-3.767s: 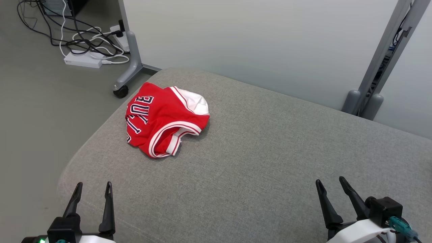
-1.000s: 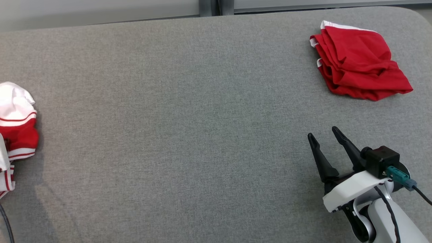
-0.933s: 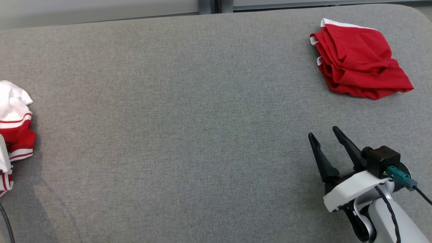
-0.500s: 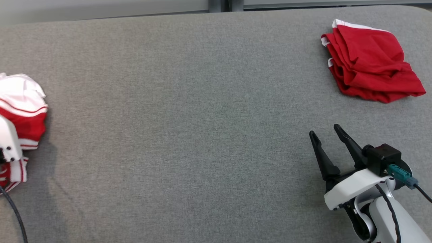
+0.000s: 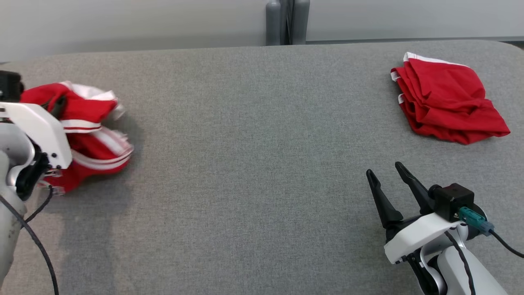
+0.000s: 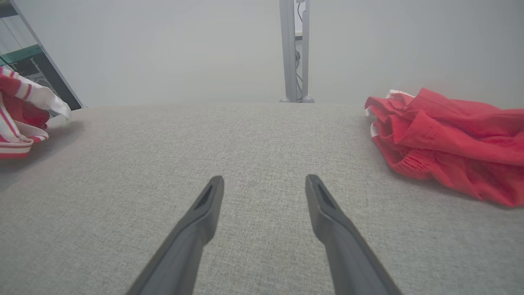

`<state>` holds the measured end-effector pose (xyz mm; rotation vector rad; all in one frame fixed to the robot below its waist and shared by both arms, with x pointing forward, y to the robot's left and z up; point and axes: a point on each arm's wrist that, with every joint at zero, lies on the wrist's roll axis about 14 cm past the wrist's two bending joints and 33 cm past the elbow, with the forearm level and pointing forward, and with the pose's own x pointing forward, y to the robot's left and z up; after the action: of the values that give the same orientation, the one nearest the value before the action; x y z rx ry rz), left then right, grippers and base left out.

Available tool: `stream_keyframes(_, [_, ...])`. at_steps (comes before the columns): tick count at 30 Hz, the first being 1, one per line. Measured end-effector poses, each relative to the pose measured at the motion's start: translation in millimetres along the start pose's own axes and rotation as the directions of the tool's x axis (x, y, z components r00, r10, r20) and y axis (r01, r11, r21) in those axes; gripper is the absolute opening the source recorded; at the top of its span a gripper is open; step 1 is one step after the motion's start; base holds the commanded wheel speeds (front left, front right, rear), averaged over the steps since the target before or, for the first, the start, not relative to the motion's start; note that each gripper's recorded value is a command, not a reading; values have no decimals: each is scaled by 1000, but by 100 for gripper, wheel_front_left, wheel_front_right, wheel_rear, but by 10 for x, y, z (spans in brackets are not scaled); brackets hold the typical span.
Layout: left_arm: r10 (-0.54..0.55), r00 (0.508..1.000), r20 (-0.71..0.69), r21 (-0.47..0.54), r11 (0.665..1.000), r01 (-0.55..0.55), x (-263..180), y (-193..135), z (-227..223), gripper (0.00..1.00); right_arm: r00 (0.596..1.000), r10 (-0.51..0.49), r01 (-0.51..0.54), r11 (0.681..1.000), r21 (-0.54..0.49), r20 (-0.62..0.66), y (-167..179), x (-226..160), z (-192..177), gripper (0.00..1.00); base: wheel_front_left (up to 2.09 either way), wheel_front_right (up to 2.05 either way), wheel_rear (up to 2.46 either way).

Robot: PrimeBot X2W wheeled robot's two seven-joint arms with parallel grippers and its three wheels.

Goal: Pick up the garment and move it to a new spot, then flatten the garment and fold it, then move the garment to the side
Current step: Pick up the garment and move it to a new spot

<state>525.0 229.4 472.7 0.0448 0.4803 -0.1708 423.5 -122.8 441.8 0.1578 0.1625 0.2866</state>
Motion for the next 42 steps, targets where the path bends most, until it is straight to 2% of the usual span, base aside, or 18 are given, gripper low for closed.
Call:
stream_keyframes(6, [-125,989,83,96,988,117,-62,-424,276,0,1000,-2,2,1000,11,22,27,-58,63,100,0,0,0])
stream_keyframes(11, [-258,956,139,174,957,233,-111,-919,509,0,999,-26,25,1000,19,41,-18,-140,112,100,0,0,0])
stream_keyframes(17, [-409,896,174,250,898,362,-224,-1514,665,0,996,-58,57,998,28,61,-73,-253,162,100,0,0,0])
stream_keyframes(18, [-409,896,174,250,898,362,-224,-1514,665,0,996,-58,57,998,28,61,-73,-253,162,100,0,0,0])
stream_keyframes(26, [-590,787,181,325,791,518,-437,-2316,716,0,992,-101,99,995,34,78,-185,-386,205,100,0,0,0])
stream_keyframes(30, [-638,747,187,330,757,564,-507,-2552,691,0,991,-110,107,994,35,78,-207,-409,205,100,0,0,0])
stream_keyframes(33, [-653,734,184,301,749,591,-518,-2640,575,0,991,-113,110,993,36,76,-215,-413,197,100,0,0,0])
stream_keyframes(36, [-652,742,153,247,753,610,-496,-2662,310,0,991,-111,109,993,39,76,-207,-407,190,100,0,0,0])
stream_keyframes(37, [-638,758,134,218,765,606,-461,-2619,140,0,991,-109,106,993,42,72,-192,-402,173,100,0,0,0])
stream_keyframes(42, [-617,781,97,133,786,604,-441,-2585,-227,0,993,-97,94,995,41,69,-155,-379,159,100,0,0,0])
